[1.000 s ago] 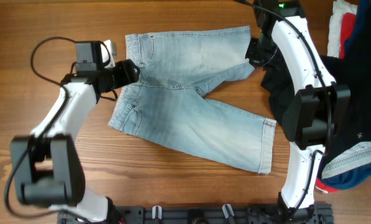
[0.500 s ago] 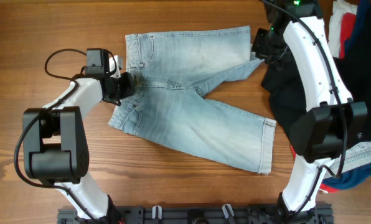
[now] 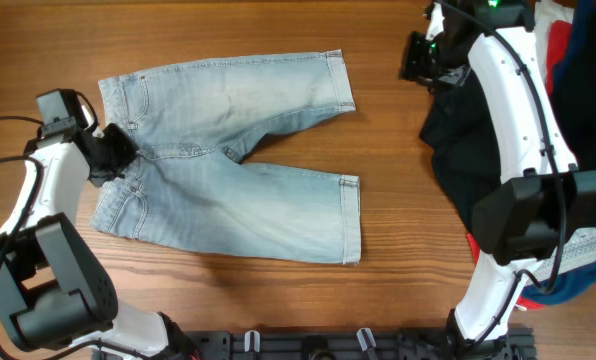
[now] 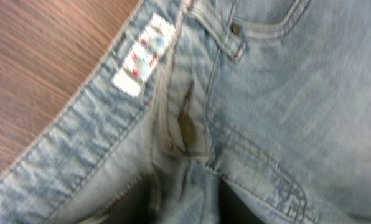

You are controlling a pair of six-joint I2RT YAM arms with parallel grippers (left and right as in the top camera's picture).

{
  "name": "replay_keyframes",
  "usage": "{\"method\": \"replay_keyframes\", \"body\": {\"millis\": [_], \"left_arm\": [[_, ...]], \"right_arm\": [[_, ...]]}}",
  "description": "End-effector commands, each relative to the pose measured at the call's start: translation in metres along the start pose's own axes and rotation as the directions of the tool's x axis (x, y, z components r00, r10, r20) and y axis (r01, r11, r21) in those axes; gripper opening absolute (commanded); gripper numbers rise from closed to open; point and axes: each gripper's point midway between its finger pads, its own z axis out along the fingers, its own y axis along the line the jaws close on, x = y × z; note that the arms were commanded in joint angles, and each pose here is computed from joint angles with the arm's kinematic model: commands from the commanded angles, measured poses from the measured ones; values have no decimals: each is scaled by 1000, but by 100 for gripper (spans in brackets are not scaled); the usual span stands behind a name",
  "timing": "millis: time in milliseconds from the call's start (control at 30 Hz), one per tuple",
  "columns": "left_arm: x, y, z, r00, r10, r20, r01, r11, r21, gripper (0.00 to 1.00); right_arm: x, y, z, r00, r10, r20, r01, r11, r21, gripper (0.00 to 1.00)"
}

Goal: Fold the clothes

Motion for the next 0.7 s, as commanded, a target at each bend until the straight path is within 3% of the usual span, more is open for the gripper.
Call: {"method": "replay_keyframes", "body": {"millis": [0,133,233,400,500,600,667], "left_arm": [[16,-5,-1,998,2,-58,-1,1000,12,47],[24,14,-2,997,-9,-82,2,996,-86,52],[25,14,-2,996,-7,-85,0,996,-89,52],[26,15,-2,996,-8,-90,0,996,-91,52],[27,15,-2,996,-8,-91,0,996,-92,52],[27,15,-2,996,-8,-91,0,996,-92,52],[27,15,-2,996,-9,-91,0,996,-92,52]], "right_arm": [[24,35,40,988,-84,-127,72,992,-101,45],[39,48,90,974,-49,-221,29,995,-96,46],[47,56,127,966,-9,-259,-10,997,-74,47],[29,68,175,978,65,-196,-86,992,-96,51],[35,63,177,972,87,-218,-104,992,-69,36],[49,36,173,956,144,-256,-130,989,71,39],[51,34,172,954,149,-262,-132,988,83,40]]}}
